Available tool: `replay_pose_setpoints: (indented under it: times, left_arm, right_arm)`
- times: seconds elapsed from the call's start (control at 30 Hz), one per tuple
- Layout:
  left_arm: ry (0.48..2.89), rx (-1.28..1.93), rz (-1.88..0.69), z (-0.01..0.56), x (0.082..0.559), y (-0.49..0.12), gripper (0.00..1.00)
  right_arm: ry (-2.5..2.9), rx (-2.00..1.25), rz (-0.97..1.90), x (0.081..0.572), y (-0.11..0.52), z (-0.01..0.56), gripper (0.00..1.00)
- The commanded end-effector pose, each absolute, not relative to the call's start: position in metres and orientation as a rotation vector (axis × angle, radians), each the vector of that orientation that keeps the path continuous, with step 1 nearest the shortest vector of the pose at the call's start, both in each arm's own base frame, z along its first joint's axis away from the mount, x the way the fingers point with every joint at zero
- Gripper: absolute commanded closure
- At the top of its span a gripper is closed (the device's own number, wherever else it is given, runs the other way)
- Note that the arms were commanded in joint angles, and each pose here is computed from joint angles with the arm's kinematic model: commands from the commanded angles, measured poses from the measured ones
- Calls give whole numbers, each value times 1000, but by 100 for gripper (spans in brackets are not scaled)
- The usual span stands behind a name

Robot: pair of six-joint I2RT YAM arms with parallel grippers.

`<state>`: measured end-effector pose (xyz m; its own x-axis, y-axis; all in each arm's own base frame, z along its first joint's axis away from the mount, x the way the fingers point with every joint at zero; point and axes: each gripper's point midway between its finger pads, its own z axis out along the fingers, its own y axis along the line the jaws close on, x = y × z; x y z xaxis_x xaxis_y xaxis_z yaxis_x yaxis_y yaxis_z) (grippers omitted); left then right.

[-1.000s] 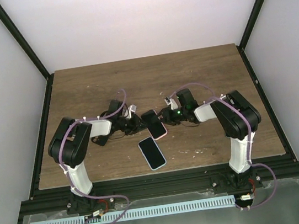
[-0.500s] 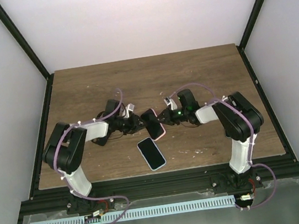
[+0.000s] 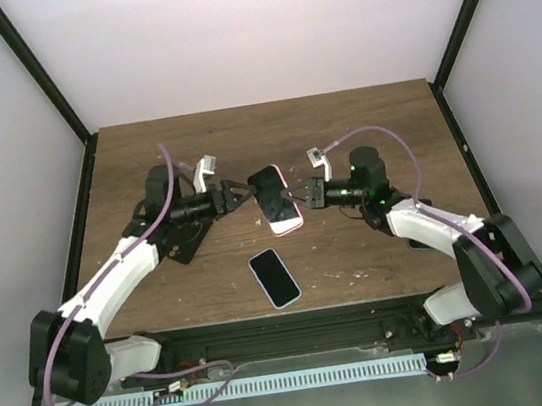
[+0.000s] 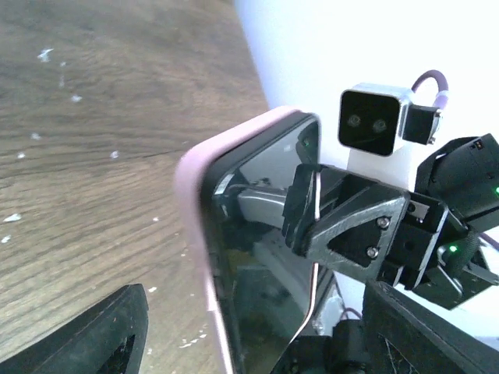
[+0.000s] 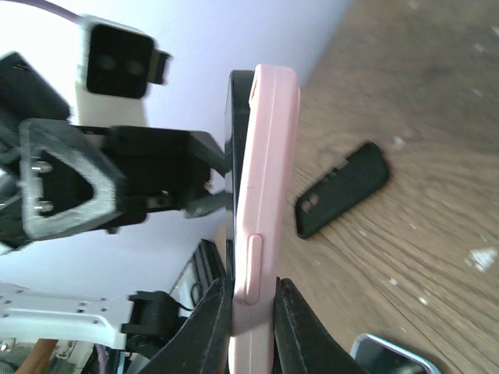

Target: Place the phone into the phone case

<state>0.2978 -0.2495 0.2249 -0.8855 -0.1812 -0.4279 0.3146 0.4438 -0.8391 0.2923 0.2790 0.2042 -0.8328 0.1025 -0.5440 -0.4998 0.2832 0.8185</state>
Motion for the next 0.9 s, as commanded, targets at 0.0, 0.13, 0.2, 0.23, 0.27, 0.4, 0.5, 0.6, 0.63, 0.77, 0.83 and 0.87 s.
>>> replay_pose_setpoints:
  times: [0.0, 0.13, 0.2, 0.23, 0.27, 0.4, 0.5, 0.6, 0.63, 0.77, 0.83, 0.87]
  left_arm:
    - [2130, 165, -1527, 263, 280, -248, 23]
    - [1980, 248, -1704, 298, 261, -254, 26]
    - [1905, 299, -1755, 312, 255, -256, 28]
    - [1871, 327, -1774, 318, 251, -256, 29]
    - [1845, 343, -1789, 323, 249, -256, 30]
    - [1766, 399, -1824, 340, 238, -256, 42]
    - [1737, 391, -1843, 346, 235, -254, 52]
    - [1729, 379, -1851, 349, 234, -253, 67]
    - [1727, 378, -1852, 349, 234, -253, 77]
    - [1744, 381, -1846, 347, 235, -255, 100]
    - [1758, 392, -1835, 345, 236, -257, 100]
    - [1764, 399, -1827, 343, 237, -258, 100]
  right_arm:
    - [1844, -475, 1652, 271, 276, 266, 99]
    - [1736, -605, 1715, 247, 278, 294, 99]
    - [1692, -671, 1742, 235, 279, 303, 99]
    - [1675, -702, 1752, 229, 279, 306, 99]
    - [1663, -726, 1761, 224, 279, 309, 99]
    - [1638, -764, 1771, 214, 279, 317, 99]
    - [1629, -772, 1768, 211, 278, 320, 99]
    - [1631, -777, 1771, 211, 278, 319, 99]
    - [1634, -775, 1773, 211, 279, 318, 99]
    - [1645, -773, 1785, 211, 280, 318, 93]
    - [1642, -771, 1788, 210, 280, 320, 86]
    - [1644, -768, 1792, 210, 281, 321, 80]
